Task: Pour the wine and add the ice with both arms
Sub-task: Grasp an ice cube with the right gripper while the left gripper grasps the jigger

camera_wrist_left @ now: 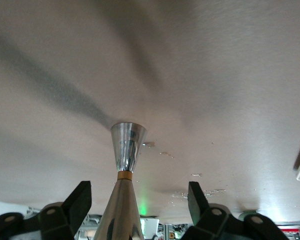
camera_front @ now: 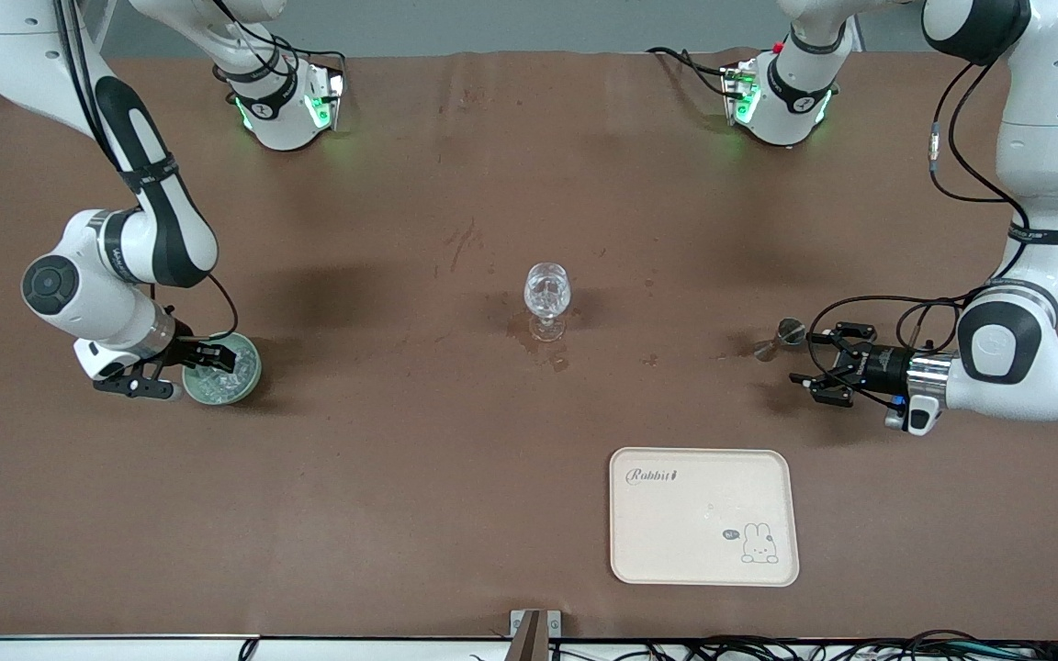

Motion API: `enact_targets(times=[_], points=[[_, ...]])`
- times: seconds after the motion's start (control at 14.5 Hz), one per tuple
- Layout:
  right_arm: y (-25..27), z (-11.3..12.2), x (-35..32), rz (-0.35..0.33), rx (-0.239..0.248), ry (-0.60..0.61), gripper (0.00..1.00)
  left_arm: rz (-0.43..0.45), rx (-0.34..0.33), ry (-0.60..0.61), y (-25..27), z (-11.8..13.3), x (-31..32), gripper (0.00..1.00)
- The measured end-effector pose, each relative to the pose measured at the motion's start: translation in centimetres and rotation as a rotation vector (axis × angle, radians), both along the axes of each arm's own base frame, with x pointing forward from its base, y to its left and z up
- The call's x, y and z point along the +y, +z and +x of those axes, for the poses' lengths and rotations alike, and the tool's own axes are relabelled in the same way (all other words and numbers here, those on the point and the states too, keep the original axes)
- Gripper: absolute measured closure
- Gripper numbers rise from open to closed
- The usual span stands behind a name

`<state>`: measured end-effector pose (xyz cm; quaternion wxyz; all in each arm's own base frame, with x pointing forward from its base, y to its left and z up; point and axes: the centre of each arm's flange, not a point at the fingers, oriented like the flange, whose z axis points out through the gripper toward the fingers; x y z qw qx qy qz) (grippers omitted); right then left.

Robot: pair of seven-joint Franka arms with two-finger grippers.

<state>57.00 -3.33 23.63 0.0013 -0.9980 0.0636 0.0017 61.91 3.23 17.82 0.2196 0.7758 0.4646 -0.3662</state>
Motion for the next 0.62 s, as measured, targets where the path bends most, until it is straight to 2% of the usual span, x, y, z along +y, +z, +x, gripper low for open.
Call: enact_targets(times=[0.14, 0.21, 0.28, 0.34, 0.41, 0.62], points=[[-0.5, 0.0, 0.2, 0.0, 0.0, 0.006, 0.33, -0.004, 0.027, 0.003, -0.9, -0.5, -0.1, 0.15], [-0.6, 0.0, 0.3, 0.0, 0.003, 0.008, 0.39, -0.008, 0.039, 0.003, -1.4, -0.8, -0.2, 0.18], [-0.8, -0.1, 0.4, -0.001, 0.006, 0.01, 0.39, -0.015, 0.052, 0.005, -1.9, -1.1, -0.3, 0.19], [-1.0, -0.1, 0.3, -0.001, 0.009, 0.012, 0.44, -0.026, 0.065, 0.008, -2.3, -1.4, -0.5, 0.23], [-1.1, -0.2, 0.3, -0.002, 0.012, 0.013, 0.46, -0.04, 0.08, 0.012, -2.7, -1.7, -0.7, 0.23], [-1.4, -0.5, 0.3, -0.003, 0.019, 0.016, 0.49, -0.074, 0.112, 0.01, -3.0, -2.2, -1.1, 0.32]])
